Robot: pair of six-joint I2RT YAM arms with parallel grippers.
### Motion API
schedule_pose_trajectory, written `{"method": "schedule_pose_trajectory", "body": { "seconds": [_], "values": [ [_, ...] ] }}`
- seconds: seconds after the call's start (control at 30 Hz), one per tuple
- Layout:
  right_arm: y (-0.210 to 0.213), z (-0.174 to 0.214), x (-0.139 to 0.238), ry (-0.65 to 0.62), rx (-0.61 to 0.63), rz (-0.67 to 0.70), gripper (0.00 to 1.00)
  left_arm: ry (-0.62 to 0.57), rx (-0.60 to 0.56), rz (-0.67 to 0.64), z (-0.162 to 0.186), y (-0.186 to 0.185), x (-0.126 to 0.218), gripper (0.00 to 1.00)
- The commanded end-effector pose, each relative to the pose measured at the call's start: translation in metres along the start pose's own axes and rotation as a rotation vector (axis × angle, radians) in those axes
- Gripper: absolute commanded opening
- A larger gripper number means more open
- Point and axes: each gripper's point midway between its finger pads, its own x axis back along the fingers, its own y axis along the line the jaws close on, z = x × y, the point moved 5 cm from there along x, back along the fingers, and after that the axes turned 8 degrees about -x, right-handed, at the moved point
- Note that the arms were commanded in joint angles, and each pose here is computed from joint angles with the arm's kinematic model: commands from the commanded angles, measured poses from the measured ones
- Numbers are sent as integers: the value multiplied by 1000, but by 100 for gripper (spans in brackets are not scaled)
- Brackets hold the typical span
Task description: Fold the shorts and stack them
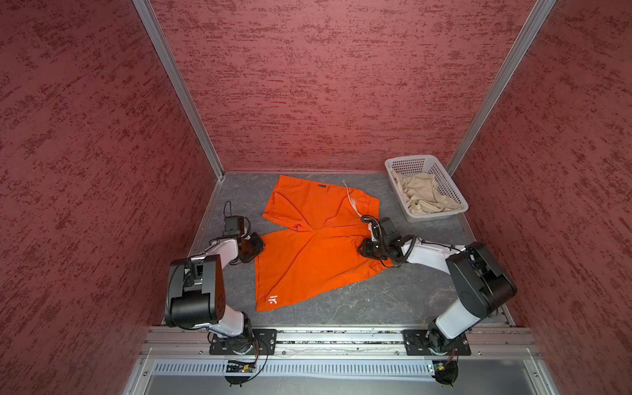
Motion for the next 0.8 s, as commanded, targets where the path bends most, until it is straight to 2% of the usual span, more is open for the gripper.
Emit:
{"method": "schedule_pose_trajectory", "body": {
  "seconds": [0.0,0.2,0.3,0.4,0.6,0.77],
  "values": [
    [-25,14,1,22,-73,86,38,-87,-39,76,-26,-19,12,0],
    [-34,18,8,0,-109,102,38,-149,-75,71,-51,-25,22,0],
    [-28,17,9,-4,-98,58,41,-142,-69,48,-54,-16,22,21],
    [-25,16,7,5,-93,44,43,-134,-68,41,-52,-8,21,34],
    [-21,13,4,15,-86,32,44,-96,-61,75,-40,-7,15,42],
    [-21,13,4,15,-81,33,44,-68,-55,94,-36,-6,6,43]
  ]
}}
